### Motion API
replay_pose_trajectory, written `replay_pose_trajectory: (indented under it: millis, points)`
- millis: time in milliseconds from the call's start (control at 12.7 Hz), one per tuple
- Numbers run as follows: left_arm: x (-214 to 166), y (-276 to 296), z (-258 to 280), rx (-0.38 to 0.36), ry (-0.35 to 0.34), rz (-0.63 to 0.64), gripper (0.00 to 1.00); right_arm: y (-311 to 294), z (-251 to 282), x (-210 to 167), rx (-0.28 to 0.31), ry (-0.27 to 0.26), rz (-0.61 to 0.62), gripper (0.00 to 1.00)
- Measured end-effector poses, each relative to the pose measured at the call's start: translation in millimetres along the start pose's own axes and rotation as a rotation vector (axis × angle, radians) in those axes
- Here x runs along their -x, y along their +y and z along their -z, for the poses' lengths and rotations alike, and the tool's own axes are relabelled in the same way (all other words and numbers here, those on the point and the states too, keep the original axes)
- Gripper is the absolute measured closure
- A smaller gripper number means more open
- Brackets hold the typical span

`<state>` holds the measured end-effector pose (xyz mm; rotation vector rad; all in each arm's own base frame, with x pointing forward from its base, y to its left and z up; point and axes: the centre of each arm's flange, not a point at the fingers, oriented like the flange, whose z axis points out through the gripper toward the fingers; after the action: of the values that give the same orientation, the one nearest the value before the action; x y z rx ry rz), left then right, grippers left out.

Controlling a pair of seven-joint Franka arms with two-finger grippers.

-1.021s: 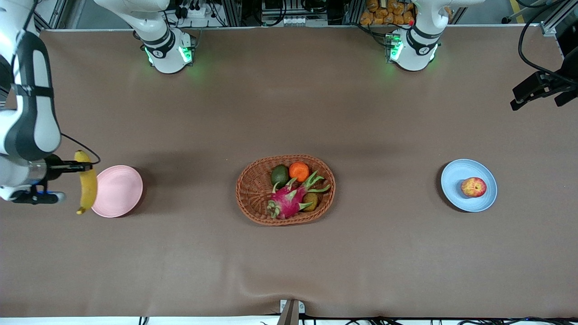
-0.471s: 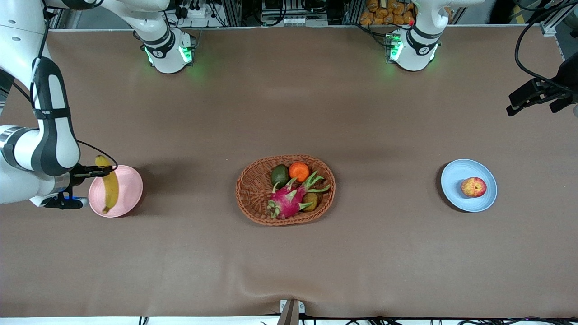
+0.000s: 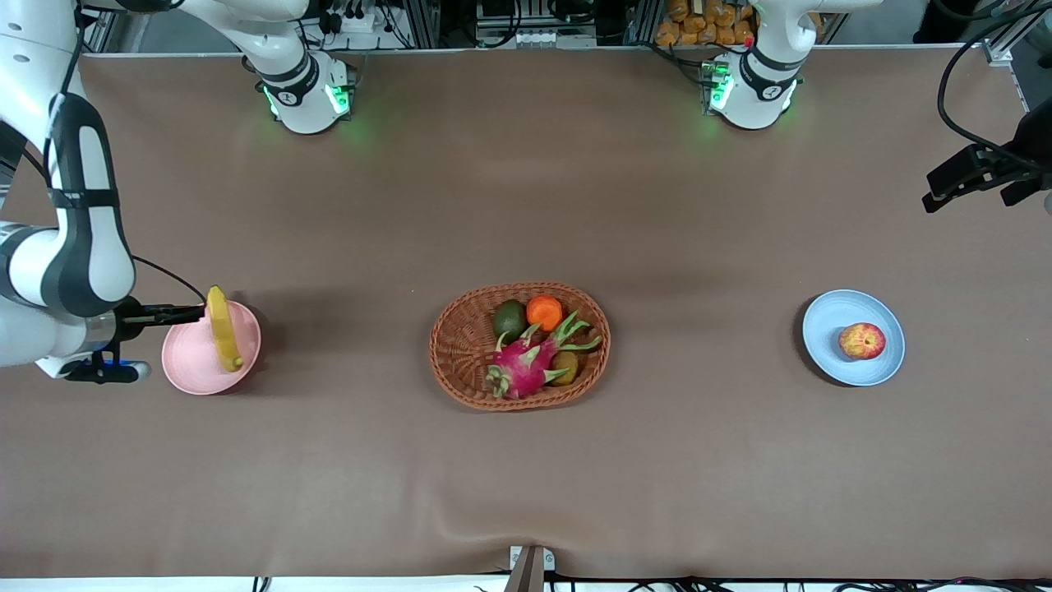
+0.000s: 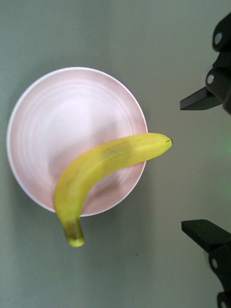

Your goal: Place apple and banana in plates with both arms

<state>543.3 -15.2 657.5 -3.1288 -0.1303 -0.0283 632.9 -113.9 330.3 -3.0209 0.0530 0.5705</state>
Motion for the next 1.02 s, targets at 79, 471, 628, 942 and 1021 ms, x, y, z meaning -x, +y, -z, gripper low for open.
replay_pose_trajectory:
  millis: [79, 471, 628, 942, 1021]
  points:
    - [0.0, -0.1, 0.0, 0.0, 0.0, 0.0, 0.0, -1.2, 16.2, 4.5, 0.003, 0.029, 0.002, 0.0]
    - [-0.2, -2.0, -0.2, 0.0, 0.0, 0.004, 0.0, -23.2, 155.1, 66.1, 0.028, 0.274, 0.031, 0.0]
    - [-0.3, -2.4, -0.2, 0.0, 0.0, 0.005, 0.0, -38.8, 197.4, 109.0, 0.028, 0.315, 0.05, 0.0]
    - [-0.3, -2.7, 0.0, 0.0, 0.0, 0.005, 0.0, -55.8, 236.9, 173.2, 0.003, 0.316, -0.041, 0.0]
    - [-0.2, -2.6, 0.1, 0.0, 0.0, 0.005, 0.0, -62.7, 243.5, 183.0, 0.002, 0.327, -0.044, 0.0]
